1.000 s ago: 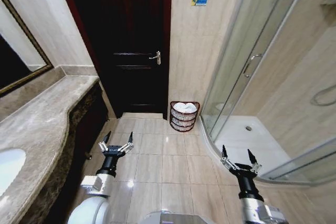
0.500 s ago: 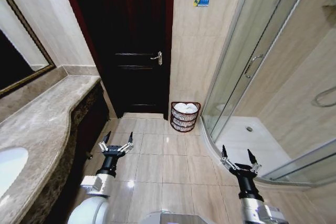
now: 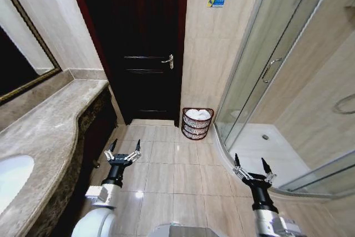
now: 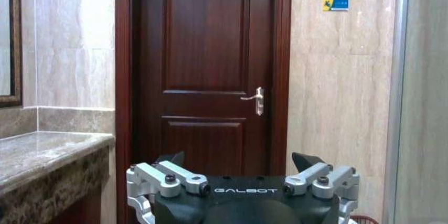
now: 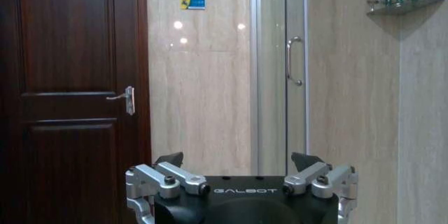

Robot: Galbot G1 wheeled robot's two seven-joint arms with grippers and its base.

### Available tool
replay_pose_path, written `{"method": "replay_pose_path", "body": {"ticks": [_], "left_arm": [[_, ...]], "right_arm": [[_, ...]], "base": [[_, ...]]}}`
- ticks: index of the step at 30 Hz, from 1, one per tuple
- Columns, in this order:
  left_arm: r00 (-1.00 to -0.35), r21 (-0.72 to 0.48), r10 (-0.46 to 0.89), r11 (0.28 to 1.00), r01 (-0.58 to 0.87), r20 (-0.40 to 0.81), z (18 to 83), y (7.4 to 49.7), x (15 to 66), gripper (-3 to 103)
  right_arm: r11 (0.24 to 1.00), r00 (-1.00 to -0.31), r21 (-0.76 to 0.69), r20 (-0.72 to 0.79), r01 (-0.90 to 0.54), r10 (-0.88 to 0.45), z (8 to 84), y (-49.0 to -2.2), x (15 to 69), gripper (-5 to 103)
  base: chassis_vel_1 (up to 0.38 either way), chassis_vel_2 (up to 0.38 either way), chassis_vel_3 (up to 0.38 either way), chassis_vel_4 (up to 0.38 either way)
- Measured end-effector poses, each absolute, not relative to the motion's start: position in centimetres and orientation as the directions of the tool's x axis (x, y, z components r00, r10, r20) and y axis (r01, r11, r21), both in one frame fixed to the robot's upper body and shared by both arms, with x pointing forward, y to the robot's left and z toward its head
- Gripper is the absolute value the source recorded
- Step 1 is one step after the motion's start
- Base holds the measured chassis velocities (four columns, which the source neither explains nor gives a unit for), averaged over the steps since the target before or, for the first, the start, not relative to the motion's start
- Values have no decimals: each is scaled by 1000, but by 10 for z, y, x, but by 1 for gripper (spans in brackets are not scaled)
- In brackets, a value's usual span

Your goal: Discard the used towel into the hamper.

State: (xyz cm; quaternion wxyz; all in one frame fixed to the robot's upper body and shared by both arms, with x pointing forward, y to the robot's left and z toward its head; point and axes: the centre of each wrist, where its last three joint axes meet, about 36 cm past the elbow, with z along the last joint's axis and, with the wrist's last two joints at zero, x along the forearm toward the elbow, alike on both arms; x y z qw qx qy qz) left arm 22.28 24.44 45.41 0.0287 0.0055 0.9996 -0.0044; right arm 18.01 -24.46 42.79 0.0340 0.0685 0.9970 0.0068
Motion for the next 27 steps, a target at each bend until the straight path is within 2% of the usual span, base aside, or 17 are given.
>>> {"method": "replay_pose_path", "body": {"ticks": [27], "left_arm": [[-998,-9,11,1000,11,-57,454,244,223,100]], "right_arm": [[991,-988,18,-67,136,137,428,-245,180,100]], "base": [[32,27,-28,-27]]}}
